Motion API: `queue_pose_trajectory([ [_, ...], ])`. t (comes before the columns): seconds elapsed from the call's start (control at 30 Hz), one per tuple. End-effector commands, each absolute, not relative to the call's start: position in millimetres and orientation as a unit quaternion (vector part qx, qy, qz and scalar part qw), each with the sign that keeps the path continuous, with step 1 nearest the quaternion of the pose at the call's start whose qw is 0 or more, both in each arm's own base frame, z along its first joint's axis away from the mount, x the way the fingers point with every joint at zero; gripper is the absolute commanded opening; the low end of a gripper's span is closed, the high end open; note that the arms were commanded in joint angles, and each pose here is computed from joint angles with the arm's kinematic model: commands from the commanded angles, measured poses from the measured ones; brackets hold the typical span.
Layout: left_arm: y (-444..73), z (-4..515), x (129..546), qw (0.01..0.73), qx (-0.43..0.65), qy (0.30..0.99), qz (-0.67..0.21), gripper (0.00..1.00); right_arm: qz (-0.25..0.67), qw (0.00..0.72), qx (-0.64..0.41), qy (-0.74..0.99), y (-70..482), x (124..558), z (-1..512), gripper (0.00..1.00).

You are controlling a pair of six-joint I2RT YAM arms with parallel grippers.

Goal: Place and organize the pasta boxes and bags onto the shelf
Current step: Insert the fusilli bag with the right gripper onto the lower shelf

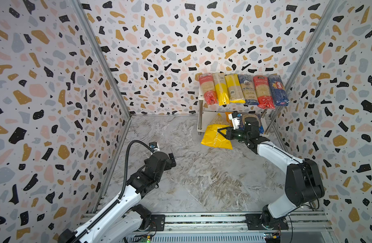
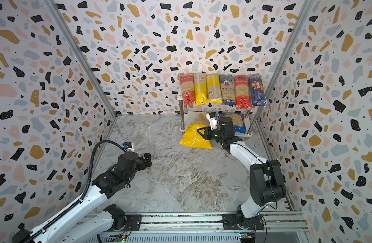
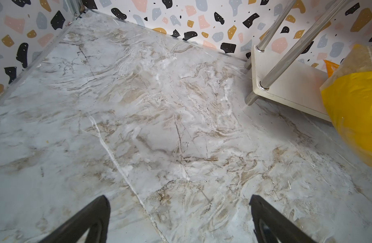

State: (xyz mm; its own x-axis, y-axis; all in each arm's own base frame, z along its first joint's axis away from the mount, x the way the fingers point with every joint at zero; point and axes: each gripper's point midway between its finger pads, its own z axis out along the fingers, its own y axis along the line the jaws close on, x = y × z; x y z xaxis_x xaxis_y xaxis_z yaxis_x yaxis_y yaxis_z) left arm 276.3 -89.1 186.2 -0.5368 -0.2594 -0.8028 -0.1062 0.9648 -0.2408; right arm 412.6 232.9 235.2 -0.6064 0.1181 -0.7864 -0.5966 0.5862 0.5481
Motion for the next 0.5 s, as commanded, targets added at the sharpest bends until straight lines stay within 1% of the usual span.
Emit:
queue_pose_trajectory([
  [0.0, -88.8, 206.5, 282.5, 0.489, -0.097, 0.862, -0.087, 0.99, 0.426, 0.552, -0.199, 0.688, 231.7, 424.8, 317.2, 0.07],
  [0.27, -86.8, 204.2, 285.9, 0.486, -0.099, 0.864, -0.089, 0.99, 0.414, 0.586, -0.182, 0.673, 228.6, 454.9, 310.1, 0.07],
  [0.37, -85.1, 203.5, 287.1, 0.485, -0.099, 0.865, -0.085, 1.0, 0.392, 0.602, -0.163, 0.676, 222.8, 472.2, 305.7, 0.06],
  [0.47, -84.3, 203.6, 287.7, 0.484, -0.099, 0.865, -0.085, 0.99, 0.37, 0.628, -0.137, 0.671, 212.7, 480.7, 305.1, 0.07],
])
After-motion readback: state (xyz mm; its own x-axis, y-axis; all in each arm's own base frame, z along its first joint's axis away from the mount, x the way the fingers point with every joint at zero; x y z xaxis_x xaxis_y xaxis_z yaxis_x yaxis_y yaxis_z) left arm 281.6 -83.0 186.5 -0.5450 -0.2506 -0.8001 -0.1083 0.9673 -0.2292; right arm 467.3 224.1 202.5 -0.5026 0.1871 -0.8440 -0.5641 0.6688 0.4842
